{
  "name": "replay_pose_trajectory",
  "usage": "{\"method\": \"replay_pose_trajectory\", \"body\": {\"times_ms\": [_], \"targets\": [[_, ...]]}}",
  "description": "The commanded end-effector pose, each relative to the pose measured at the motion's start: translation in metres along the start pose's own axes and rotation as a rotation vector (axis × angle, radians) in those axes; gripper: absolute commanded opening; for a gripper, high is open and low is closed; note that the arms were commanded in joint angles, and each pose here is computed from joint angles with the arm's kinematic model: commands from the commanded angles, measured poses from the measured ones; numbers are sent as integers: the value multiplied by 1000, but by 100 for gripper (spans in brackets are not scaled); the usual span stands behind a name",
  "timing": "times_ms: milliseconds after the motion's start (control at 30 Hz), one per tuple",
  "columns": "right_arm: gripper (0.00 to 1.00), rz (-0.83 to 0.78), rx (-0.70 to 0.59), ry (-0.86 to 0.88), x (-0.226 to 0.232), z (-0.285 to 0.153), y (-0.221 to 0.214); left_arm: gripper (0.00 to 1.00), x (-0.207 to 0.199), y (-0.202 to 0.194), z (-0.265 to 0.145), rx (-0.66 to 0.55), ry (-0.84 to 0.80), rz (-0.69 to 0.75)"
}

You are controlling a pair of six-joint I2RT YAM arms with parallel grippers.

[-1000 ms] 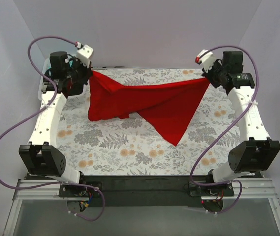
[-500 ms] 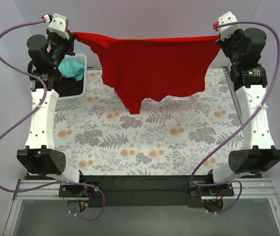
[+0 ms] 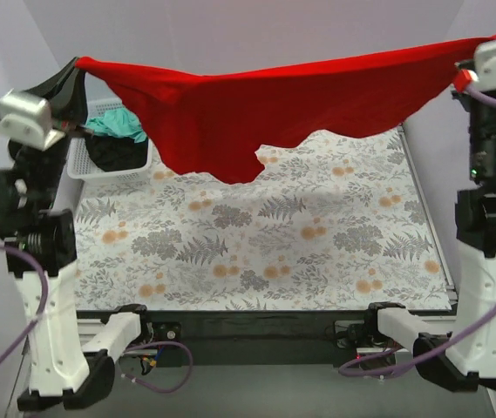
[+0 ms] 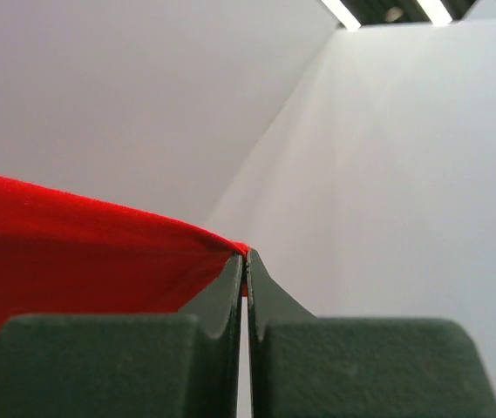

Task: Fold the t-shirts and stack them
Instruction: Flatten the tshirt out

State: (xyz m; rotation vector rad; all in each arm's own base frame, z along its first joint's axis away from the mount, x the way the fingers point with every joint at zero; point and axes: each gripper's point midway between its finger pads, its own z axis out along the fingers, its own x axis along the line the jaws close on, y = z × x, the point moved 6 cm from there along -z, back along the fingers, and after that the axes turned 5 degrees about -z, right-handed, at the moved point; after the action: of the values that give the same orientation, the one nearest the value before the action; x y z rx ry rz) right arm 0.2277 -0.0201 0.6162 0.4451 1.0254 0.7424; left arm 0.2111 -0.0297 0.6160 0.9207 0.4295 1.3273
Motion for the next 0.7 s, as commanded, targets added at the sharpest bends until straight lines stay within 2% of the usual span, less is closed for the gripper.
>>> {"method": "replay_pose_trajectory", "body": {"times_ms": [0,167,233,333,467,500,567,600,633,667], "targets": [[1,-52,-72,-224,-52,-34,30,0,-14,41,-27,-70,-51,39],[1,-118,-127,-311,-81,-75,55,0,-11,92,-47,-139,26,132],[1,-143,-142,-331,-88,-84,62,0,-3,95,-49,-125,82,161],[1,-194,-133,-316,-85,-85,58,0,-5,87,-52,-81,61,190],[1,-254,-104,-194,-51,-73,31,0,-13,44,-64,26,10,210],[1,-262,-100,-158,-41,-72,24,0,-14,13,-65,101,-9,185],[1,-275,-55,-36,-3,-66,-9,0,-21,-14,-70,167,-68,174],[1,-275,-34,15,13,-65,-24,0,-26,-46,-78,237,-90,139],[1,-283,-24,41,23,-70,-33,0,-29,-60,-82,265,-111,123],[1,-278,20,133,55,-68,-62,0,-37,-78,-87,300,-167,103]]}}
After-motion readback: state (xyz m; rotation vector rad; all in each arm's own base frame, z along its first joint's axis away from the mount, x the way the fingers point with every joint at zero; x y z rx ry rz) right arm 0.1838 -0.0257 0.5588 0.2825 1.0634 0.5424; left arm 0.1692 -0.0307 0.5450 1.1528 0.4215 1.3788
